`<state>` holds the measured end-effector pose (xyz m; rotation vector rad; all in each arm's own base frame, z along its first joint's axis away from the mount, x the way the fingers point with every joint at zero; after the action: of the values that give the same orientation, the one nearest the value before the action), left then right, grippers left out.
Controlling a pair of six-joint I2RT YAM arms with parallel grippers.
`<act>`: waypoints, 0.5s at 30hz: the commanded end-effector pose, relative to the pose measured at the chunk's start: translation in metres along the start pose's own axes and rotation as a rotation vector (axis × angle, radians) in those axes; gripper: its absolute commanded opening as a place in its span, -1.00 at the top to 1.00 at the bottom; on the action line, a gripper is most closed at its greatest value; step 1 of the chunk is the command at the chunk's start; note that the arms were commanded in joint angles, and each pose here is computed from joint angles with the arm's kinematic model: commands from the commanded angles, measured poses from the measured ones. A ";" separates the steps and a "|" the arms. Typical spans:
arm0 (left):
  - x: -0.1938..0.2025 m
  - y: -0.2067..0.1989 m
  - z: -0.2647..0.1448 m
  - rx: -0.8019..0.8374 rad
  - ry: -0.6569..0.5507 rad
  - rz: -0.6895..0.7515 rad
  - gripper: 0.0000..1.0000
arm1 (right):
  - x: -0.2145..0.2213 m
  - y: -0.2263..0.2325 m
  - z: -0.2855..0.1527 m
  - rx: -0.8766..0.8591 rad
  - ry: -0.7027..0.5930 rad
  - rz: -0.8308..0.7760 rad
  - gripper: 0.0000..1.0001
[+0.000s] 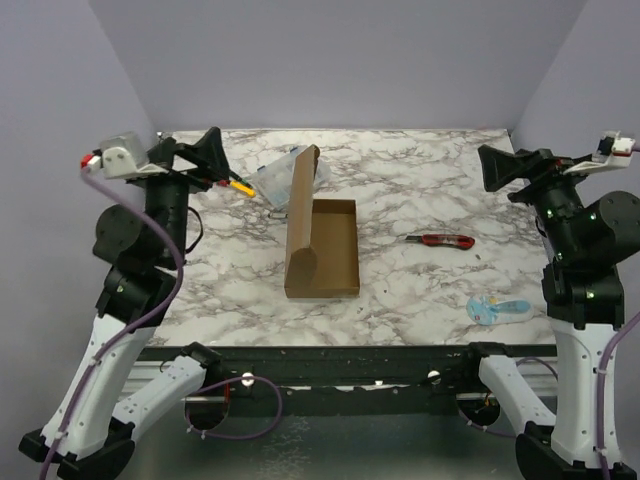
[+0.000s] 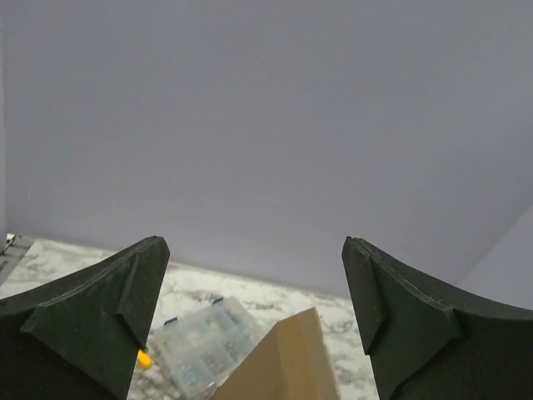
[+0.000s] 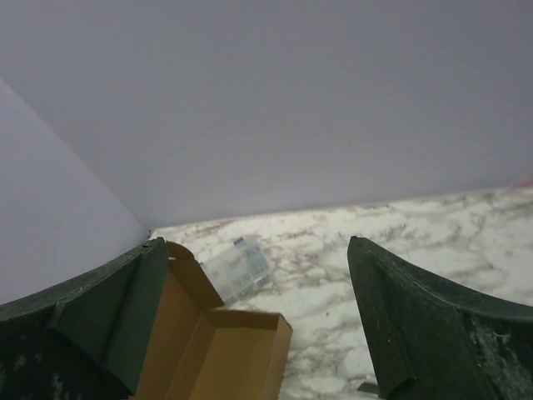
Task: Unpack the express box
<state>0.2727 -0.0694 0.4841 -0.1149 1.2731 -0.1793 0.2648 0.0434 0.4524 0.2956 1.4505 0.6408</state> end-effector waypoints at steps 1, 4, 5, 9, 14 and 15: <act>-0.071 0.009 -0.027 0.007 -0.161 -0.079 -0.90 | -0.053 0.057 -0.028 -0.197 -0.180 -0.108 -0.99; -0.100 0.019 -0.044 -0.012 -0.235 -0.092 -0.90 | -0.083 0.073 -0.059 -0.227 -0.346 -0.134 -0.99; -0.107 0.022 -0.048 -0.019 -0.255 -0.094 -0.90 | -0.091 0.074 -0.069 -0.215 -0.398 -0.134 -0.99; -0.123 0.031 -0.059 -0.047 -0.297 -0.090 -0.89 | -0.122 0.066 -0.104 -0.094 -0.568 -0.117 -0.99; -0.126 0.032 -0.062 -0.046 -0.306 -0.094 -0.89 | -0.146 0.048 -0.136 0.068 -0.693 -0.093 -0.99; -0.125 0.033 -0.062 -0.046 -0.305 -0.094 -0.89 | -0.148 0.046 -0.141 0.084 -0.709 -0.088 -0.99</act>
<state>0.1790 -0.0156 0.5807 -0.2263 0.9562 -0.2365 0.1253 0.0032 0.5886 0.3044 0.8340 0.4730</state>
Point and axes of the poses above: each gripper's point midway between its finger pads, its own z axis out along the fingers, its own y axis along the line the jaws close on, x = y × z, the point moved 1 cm from there along -z, back along the fingers, and after that the axes turned 11 degrees about z, right-handed, at the moved point
